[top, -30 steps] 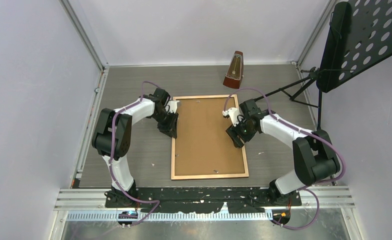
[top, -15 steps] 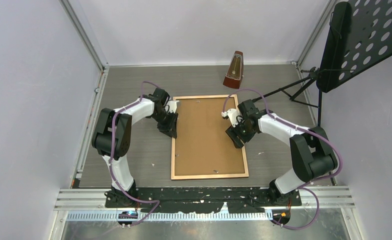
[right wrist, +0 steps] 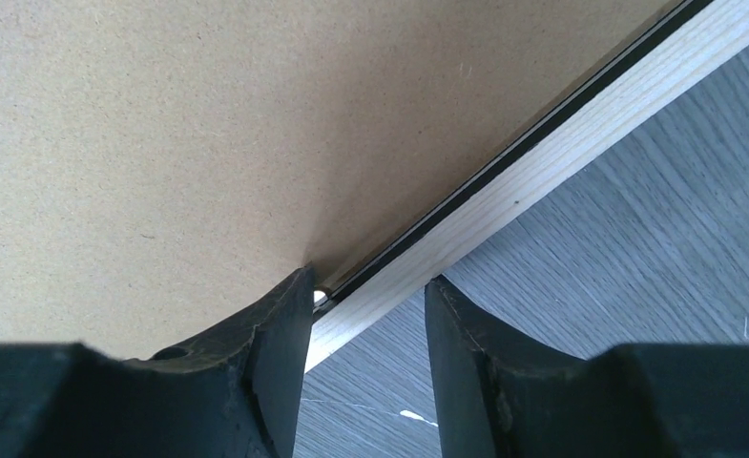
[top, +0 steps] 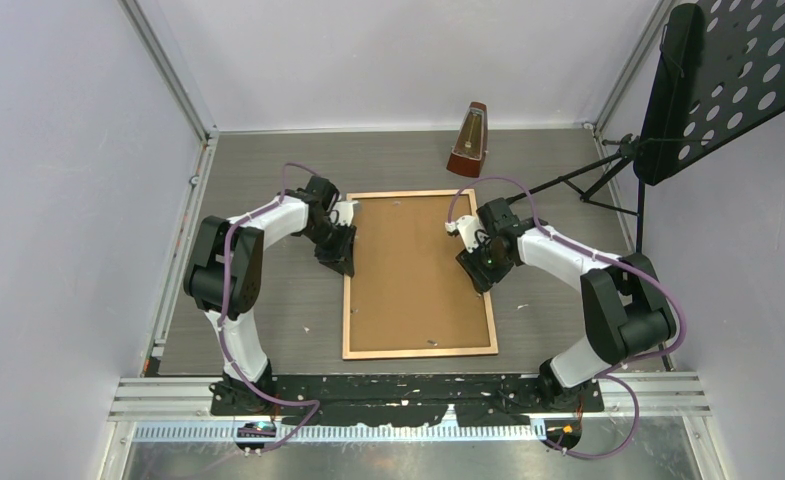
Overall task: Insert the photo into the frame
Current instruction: Install the photo frame at the center of the board.
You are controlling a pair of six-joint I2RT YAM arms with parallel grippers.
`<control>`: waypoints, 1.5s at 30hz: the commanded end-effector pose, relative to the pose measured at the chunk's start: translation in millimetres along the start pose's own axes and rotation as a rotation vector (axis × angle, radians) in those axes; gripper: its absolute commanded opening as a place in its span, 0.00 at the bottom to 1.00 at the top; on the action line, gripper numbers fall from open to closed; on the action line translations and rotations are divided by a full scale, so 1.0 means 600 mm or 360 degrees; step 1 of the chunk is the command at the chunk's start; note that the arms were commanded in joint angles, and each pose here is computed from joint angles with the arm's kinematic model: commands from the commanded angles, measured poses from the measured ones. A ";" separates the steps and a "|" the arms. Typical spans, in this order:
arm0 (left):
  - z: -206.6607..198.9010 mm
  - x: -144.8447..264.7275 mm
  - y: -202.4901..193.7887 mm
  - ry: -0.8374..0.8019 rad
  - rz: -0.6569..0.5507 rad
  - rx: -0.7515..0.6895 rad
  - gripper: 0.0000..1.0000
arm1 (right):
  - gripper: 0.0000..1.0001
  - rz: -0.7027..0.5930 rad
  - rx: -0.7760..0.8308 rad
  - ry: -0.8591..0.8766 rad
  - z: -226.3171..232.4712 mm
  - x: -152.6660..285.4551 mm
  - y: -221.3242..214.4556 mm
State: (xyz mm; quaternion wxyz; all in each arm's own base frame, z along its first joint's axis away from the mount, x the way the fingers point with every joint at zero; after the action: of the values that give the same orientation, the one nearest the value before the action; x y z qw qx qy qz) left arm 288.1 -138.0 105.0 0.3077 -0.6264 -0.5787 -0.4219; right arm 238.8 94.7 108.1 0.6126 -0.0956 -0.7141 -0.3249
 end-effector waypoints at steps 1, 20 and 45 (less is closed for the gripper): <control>0.000 -0.008 -0.001 -0.0063 0.0019 -0.0059 0.00 | 0.44 0.0021 0.0064 0.0044 0.007 -0.008 -0.005; 0.004 -0.008 0.000 -0.0047 0.0015 -0.0043 0.00 | 0.52 0.0040 0.0304 0.0223 0.020 -0.001 -0.020; 0.008 -0.007 0.001 -0.0052 0.0014 -0.0028 0.00 | 0.65 0.0117 0.0483 0.0240 0.008 -0.001 -0.024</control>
State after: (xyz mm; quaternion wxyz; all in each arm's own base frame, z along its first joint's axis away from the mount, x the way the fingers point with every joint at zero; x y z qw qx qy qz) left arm 288.8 -136.6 104.4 0.3074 -0.6287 -0.5822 -0.4139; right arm 243.7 89.9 110.1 0.6371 0.0014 -0.7367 -0.2266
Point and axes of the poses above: each gripper's point midway between its finger pads, its own x axis back along the fingers, its own z axis along the line the jaws close on, y = z × x, the point moved 9 cm from there along x, back along the fingers, and after that the axes turned 10 degrees about x, right-handed, at the moved point
